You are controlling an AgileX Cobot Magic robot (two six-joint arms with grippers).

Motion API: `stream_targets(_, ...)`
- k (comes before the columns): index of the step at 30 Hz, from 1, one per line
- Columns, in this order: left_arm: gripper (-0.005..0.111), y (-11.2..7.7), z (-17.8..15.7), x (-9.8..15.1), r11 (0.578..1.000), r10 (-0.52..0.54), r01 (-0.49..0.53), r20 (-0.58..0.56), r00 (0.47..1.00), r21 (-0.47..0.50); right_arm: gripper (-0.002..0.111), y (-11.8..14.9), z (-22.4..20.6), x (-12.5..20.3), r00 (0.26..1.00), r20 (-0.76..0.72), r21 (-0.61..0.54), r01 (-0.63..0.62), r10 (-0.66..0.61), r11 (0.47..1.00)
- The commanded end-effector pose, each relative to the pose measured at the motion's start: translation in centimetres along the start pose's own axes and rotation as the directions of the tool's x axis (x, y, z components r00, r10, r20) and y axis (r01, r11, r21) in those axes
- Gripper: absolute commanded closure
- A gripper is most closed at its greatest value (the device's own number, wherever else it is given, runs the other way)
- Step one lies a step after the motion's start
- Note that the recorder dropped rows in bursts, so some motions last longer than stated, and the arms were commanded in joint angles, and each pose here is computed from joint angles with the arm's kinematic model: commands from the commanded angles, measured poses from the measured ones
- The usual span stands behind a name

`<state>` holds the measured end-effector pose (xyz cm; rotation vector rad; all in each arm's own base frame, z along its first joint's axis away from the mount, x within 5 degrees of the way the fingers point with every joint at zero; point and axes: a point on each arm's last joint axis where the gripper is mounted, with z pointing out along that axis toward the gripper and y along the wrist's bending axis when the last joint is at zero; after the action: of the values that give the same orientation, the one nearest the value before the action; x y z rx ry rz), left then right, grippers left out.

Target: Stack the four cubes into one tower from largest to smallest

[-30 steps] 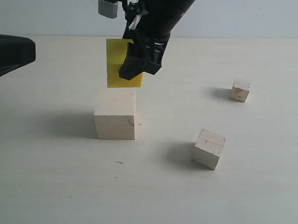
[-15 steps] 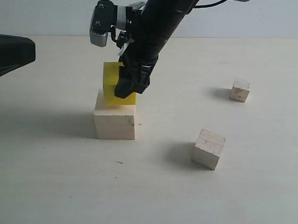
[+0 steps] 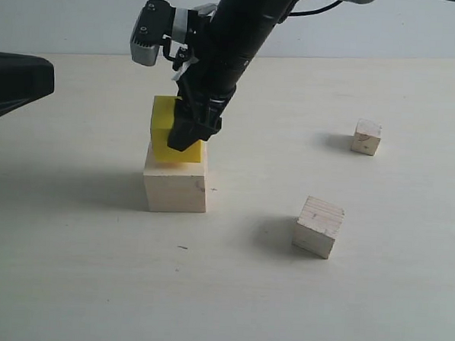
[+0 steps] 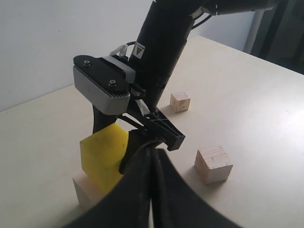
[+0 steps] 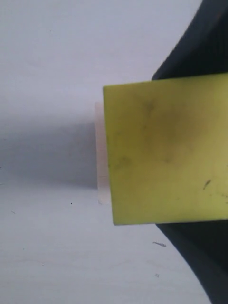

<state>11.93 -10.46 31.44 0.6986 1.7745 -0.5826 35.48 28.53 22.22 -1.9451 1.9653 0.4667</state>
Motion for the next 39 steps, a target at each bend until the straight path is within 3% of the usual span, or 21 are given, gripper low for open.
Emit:
stream_targets(1,0.107,-0.08,-0.16,0.07,1.0,0.001,-0.001,0.007,1.0,0.002,0.108,0.02,0.03,-0.24,1.0,0.011,-0.011,-0.008,0.008,1.0)
stream_targets(10,0.107,-0.07,-0.12,0.27,1.0,0.003,-0.003,0.001,1.0,0.001,0.104,0.13,0.02,-0.37,1.0,0.025,-0.022,-0.012,0.013,1.0)
stream_targets(19,0.107,-0.08,-0.01,0.87,1.0,0.0,0.0,-0.02,1.0,0.004,0.062,-0.1,0.02,-0.47,0.999,0.037,0.003,-0.006,0.006,1.0)
stream_targets(22,0.107,-0.08,-0.01,0.87,1.0,0.0,0.0,-0.02,1.0,0.004,0.054,-0.21,0.02,-0.53,0.999,0.043,0.015,-0.007,0.006,1.0)
stream_targets(39,0.107,-0.08,-0.01,0.87,1.0,0.0,0.0,-0.02,1.0,0.004,0.051,-0.14,0.03,-0.14,1.0,0.001,0.007,0.001,-0.001,1.0)
